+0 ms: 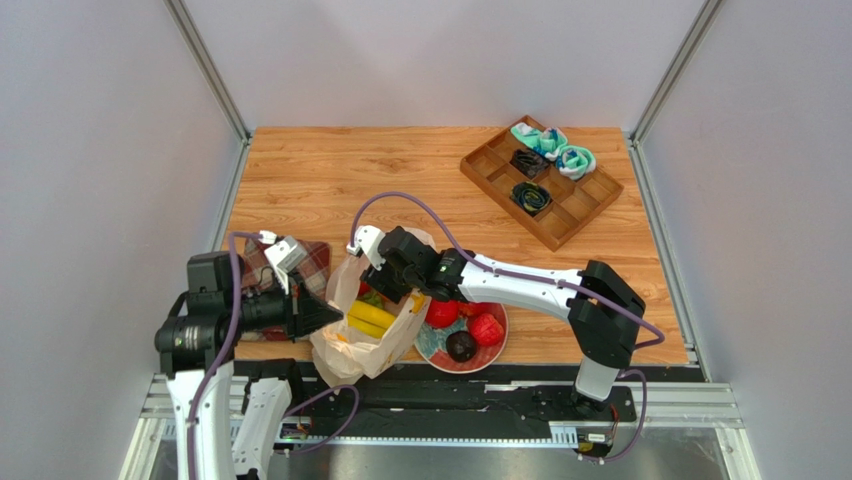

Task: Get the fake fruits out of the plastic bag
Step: Take out the fake fruit from the plastic bag.

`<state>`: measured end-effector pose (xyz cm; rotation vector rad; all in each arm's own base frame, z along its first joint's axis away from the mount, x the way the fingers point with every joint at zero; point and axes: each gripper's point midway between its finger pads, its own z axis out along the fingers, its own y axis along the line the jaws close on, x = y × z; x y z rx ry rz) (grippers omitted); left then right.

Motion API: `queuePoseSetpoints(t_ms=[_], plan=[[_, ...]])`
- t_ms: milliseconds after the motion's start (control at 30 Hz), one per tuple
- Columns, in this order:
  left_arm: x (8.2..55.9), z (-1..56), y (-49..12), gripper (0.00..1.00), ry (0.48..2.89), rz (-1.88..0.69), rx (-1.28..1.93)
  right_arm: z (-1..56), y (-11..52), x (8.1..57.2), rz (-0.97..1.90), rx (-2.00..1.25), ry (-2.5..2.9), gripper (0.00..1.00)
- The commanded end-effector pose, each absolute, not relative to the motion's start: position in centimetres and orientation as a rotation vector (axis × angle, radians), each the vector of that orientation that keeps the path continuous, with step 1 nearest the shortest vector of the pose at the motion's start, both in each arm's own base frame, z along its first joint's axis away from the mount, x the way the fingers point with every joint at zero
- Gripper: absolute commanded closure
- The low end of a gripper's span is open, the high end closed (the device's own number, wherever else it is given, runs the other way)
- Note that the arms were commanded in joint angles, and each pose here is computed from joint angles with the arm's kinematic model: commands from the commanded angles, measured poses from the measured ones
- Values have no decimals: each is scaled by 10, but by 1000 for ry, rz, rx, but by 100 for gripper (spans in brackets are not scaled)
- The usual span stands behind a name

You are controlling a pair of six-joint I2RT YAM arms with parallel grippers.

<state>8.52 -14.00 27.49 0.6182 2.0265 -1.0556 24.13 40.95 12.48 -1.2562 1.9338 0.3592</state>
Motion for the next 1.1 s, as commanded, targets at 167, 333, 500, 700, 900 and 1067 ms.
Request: queuePoseSetpoints(t_ms=[167,333,500,700,900,1067], plan=[[70,257,-140,100,2142,-1106,528,94,416,254,290,-1199,2014,11],[65,259,-142,100,2111,-1115,557,92,416,277,156,-1135,1994,0],[65,260,-143,100,2102,-1116,563,66,418,278,125,-1180,2023,6],[67,259,-142,100,2110,-1110,552,77,428,268,198,-1343,1929,58],[78,256,-142,100,2110,-1122,549,172,432,260,452,-1373,1847,80],[95,252,-142,100,2105,-1149,538,246,407,242,855,-1371,1791,82]])
